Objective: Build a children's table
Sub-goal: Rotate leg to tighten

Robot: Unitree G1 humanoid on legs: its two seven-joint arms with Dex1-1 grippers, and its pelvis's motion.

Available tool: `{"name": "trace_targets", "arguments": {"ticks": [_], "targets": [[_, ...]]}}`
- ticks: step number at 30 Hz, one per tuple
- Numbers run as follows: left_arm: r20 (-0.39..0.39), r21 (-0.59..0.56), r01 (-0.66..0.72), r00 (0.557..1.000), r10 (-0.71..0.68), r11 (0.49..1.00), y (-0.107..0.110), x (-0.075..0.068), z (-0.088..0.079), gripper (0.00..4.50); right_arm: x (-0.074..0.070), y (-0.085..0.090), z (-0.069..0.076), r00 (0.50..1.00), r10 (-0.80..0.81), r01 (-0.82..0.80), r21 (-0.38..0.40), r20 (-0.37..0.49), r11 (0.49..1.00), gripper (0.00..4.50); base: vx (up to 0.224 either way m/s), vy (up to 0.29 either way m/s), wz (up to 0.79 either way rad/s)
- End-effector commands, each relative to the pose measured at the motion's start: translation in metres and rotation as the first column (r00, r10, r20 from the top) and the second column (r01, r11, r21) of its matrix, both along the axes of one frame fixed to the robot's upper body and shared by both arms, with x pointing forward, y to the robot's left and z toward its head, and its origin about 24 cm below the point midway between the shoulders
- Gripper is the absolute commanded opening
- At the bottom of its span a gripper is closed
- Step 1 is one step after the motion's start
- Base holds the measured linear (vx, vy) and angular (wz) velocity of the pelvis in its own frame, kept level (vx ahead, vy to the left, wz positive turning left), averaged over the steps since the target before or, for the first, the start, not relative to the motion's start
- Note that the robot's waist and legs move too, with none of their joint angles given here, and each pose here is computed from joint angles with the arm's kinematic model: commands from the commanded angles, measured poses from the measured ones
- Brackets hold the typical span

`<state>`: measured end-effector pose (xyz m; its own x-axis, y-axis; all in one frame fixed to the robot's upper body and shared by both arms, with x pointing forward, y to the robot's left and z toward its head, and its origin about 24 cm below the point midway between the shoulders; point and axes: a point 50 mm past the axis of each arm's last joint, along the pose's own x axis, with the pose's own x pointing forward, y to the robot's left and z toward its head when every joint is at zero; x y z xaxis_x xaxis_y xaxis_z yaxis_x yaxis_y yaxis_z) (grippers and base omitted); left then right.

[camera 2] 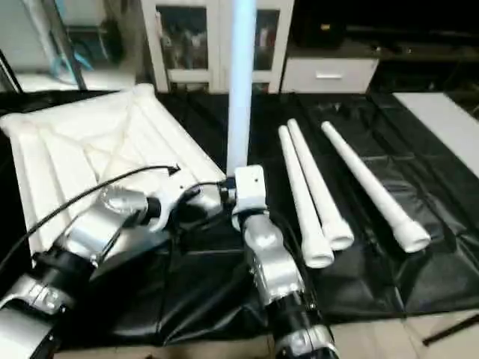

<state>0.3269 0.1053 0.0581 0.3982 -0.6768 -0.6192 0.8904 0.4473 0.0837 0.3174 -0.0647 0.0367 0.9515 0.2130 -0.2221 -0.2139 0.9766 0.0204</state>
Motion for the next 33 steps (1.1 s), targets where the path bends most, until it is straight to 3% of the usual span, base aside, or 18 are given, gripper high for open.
{"name": "trace_targets", "arguments": {"ticks": [1, 6, 8, 10, 17, 24, 28, 31, 33], "targets": [[-0.059, -0.056, 0.149, 0.987, -0.152, 0.987, -0.021, -0.014, -0.003, 0.00, 0.003, -0.032, -0.014, 0.989, -0.147, 0.140, -0.149, -0.034, 0.979, 2.61, 0.000, 0.000, 0.00], [-0.059, -0.047, 0.157, 0.985, -0.160, 0.986, -0.020, -0.014, -0.004, 0.00, 0.003, -0.030, -0.001, 0.994, -0.108, 0.111, -0.127, 0.029, 0.986, 2.61, 0.000, 0.000, 0.00], [-0.059, -0.045, 0.158, 0.985, -0.161, 0.986, -0.019, -0.013, -0.004, 0.00, 0.000, -0.033, 0.004, 0.993, -0.104, 0.109, -0.108, 0.052, 0.988, 3.17, 0.000, 0.000, 0.00], [-0.059, -0.044, 0.160, 0.985, -0.162, 0.986, -0.019, -0.013, -0.004, 0.00, -0.001, -0.036, 0.007, 0.994, -0.094, 0.100, -0.107, 0.060, 0.989, 3.31, 0.026, -0.002, 0.06], [-0.059, -0.037, 0.170, 0.983, -0.172, 0.985, -0.018, -0.013, -0.004, 0.00, -0.026, -0.070, 0.007, 0.998, -0.069, 0.068, -0.107, -0.003, 0.992, 3.94, 0.000, 0.000, 0.00], [-0.054, -0.037, 0.172, 0.983, -0.174, 0.984, -0.020, -0.012, -0.004, 0.00, -0.040, -0.083, 0.011, 1.000, -0.005, 0.003, -0.063, -0.019, 0.998, 3.94, 0.000, 0.000, 0.00], [-0.052, -0.035, 0.174, 0.983, -0.176, 0.984, -0.020, -0.011, -0.004, 0.00, -0.049, -0.080, 0.014, 0.989, 0.150, -0.150, -0.045, -0.009, 0.988, 3.94, 0.000, 0.000, 0.00], [-0.045, -0.031, 0.163, 0.985, -0.165, 0.986, -0.018, -0.010, -0.004, 0.00, -0.057, -0.080, 0.021, 0.952, 0.306, -0.306, -0.010, 0.030, 0.952, 3.94, 0.000, 0.000, 0.00], [-0.037, -0.025, 0.148, 0.988, -0.149, 0.989, -0.017, -0.008, -0.004, 0.00, -0.058, -0.084, 0.022, 0.943, 0.331, -0.330, -0.027, 0.035, 0.944, 3.94, 0.000, 0.000, 0.00]]}}
